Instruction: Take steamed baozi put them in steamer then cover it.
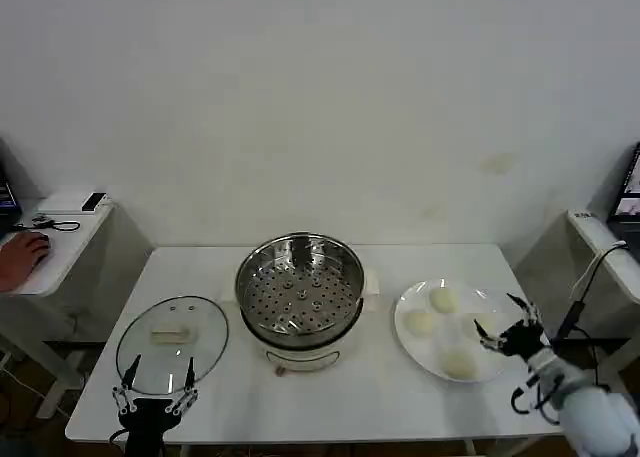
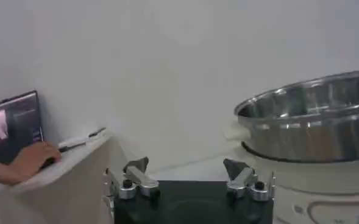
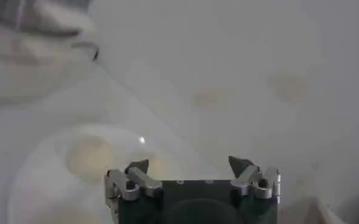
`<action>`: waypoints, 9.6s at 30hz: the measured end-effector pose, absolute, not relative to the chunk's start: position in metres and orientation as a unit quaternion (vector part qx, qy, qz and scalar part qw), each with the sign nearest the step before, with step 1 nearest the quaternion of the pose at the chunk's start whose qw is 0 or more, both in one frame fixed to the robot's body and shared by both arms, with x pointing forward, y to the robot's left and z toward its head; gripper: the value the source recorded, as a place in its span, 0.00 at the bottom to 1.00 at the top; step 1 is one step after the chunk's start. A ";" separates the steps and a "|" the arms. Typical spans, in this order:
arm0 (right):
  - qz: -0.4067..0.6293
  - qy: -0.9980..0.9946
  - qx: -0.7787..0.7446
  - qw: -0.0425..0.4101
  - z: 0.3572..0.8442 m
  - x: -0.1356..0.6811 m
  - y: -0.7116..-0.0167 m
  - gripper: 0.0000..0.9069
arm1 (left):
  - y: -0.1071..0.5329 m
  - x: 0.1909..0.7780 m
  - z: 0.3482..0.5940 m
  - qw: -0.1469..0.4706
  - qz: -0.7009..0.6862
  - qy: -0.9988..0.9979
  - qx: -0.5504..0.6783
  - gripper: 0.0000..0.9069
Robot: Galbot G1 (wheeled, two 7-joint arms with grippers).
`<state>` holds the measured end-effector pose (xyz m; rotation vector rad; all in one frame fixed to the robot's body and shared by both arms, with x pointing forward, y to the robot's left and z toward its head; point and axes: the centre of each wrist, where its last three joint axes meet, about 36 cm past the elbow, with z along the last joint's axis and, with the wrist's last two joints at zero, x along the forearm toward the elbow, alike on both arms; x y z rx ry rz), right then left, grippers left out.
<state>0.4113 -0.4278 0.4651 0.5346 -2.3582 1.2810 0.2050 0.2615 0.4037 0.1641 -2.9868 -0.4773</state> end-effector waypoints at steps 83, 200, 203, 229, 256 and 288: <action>0.543 -0.626 0.408 0.383 0.464 0.642 -0.366 0.79 | 0.262 0.210 0.423 0.031 -0.185 -0.979 0.078 1.00; 0.720 -0.368 0.585 0.062 0.581 0.689 -0.037 0.67 | 0.277 0.222 0.422 0.037 -0.170 -0.981 0.086 1.00; 0.725 -0.359 0.585 0.056 0.575 0.693 -0.035 0.68 | 0.279 0.222 0.421 0.038 -0.172 -0.980 0.087 1.00; 0.710 -0.422 0.562 0.050 0.640 0.680 -0.080 1.00 | 0.284 0.226 0.425 0.031 -0.176 -0.980 0.083 1.00; 0.599 -0.573 0.476 0.295 0.576 0.576 -0.311 1.00 | 0.285 0.245 0.428 0.027 -0.182 -0.982 0.050 1.00; 0.559 -0.567 0.486 0.362 0.458 0.603 -0.292 0.93 | 0.297 0.239 0.426 0.037 -0.198 -0.977 0.069 1.00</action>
